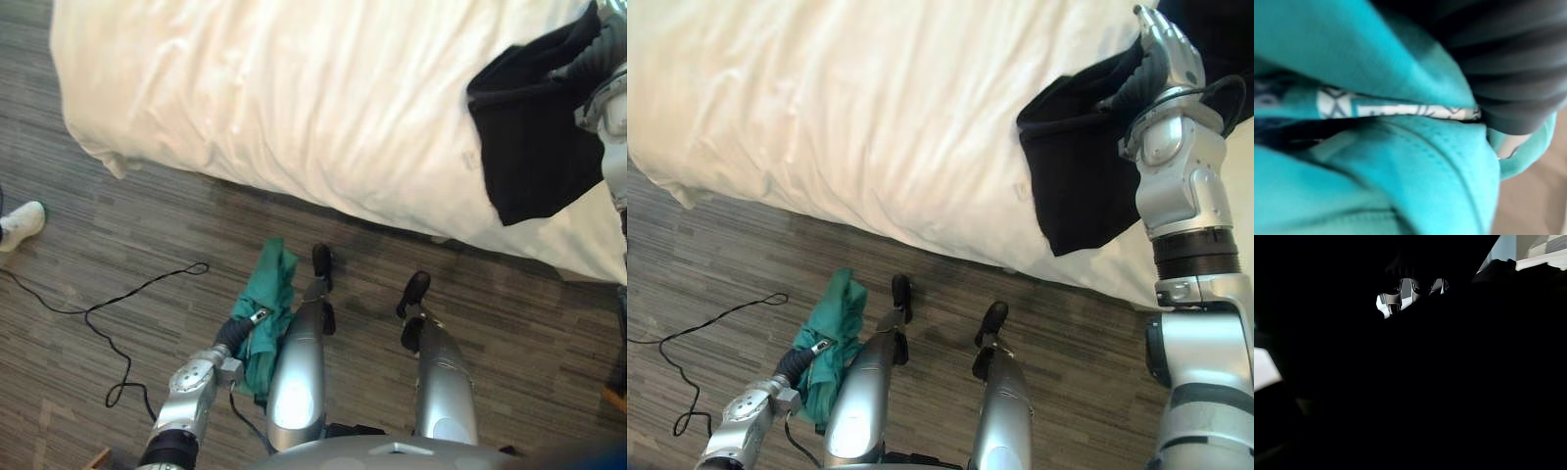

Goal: Tidy the bed and pick cloth on bed and put in laundry

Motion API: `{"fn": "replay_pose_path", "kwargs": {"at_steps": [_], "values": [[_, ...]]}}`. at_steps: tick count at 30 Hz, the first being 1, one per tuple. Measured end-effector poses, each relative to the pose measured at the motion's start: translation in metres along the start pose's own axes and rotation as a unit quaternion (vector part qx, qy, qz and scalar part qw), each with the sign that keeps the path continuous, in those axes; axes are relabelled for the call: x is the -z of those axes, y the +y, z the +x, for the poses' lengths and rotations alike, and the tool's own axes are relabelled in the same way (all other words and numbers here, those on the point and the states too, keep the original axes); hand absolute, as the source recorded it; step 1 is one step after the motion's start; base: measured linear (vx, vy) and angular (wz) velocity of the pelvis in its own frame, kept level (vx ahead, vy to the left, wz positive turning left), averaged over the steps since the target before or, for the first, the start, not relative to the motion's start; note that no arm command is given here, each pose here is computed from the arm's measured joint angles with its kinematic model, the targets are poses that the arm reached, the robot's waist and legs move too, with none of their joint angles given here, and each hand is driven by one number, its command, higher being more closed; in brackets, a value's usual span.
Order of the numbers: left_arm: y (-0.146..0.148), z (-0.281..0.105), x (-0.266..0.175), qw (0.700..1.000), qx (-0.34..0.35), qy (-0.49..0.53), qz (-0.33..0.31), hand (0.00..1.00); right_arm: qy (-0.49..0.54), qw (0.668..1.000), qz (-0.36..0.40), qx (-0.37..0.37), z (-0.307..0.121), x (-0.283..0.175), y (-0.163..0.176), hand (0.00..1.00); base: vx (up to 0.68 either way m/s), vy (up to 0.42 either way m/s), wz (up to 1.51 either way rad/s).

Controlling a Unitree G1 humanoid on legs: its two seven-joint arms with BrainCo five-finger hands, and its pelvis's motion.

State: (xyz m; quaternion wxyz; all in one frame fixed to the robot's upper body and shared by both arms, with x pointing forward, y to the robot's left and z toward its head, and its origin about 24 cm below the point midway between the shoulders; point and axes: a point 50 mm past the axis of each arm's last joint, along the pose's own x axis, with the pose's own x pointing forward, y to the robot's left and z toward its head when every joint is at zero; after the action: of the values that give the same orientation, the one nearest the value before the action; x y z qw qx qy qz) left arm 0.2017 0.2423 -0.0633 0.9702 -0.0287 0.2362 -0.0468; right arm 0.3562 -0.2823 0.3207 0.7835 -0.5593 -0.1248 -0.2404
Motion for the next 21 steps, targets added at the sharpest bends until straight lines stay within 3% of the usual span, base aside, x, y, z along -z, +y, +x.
{"fn": "replay_pose_path", "kwargs": {"at_steps": [13, 14, 21], "values": [[0.005, 0.005, -0.018, 0.999, -0.008, -0.040, -0.004, 1.00, 0.009, 0.999, -0.001, 0.032, 0.000, -0.006, -0.027, 0.00, 0.00, -0.033, -0.12], [0.005, 0.005, -0.021, 0.999, -0.005, -0.048, -0.002, 1.00, 0.016, 0.999, -0.005, 0.032, -0.001, -0.003, -0.029, 1.00, 0.03, -0.033, 0.02], [0.007, 0.004, -0.028, 0.997, 0.009, -0.072, -0.007, 1.00, 0.057, 0.997, 0.020, 0.048, -0.004, 0.015, -0.039, 1.00, 0.02, -0.022, -0.02]]}}
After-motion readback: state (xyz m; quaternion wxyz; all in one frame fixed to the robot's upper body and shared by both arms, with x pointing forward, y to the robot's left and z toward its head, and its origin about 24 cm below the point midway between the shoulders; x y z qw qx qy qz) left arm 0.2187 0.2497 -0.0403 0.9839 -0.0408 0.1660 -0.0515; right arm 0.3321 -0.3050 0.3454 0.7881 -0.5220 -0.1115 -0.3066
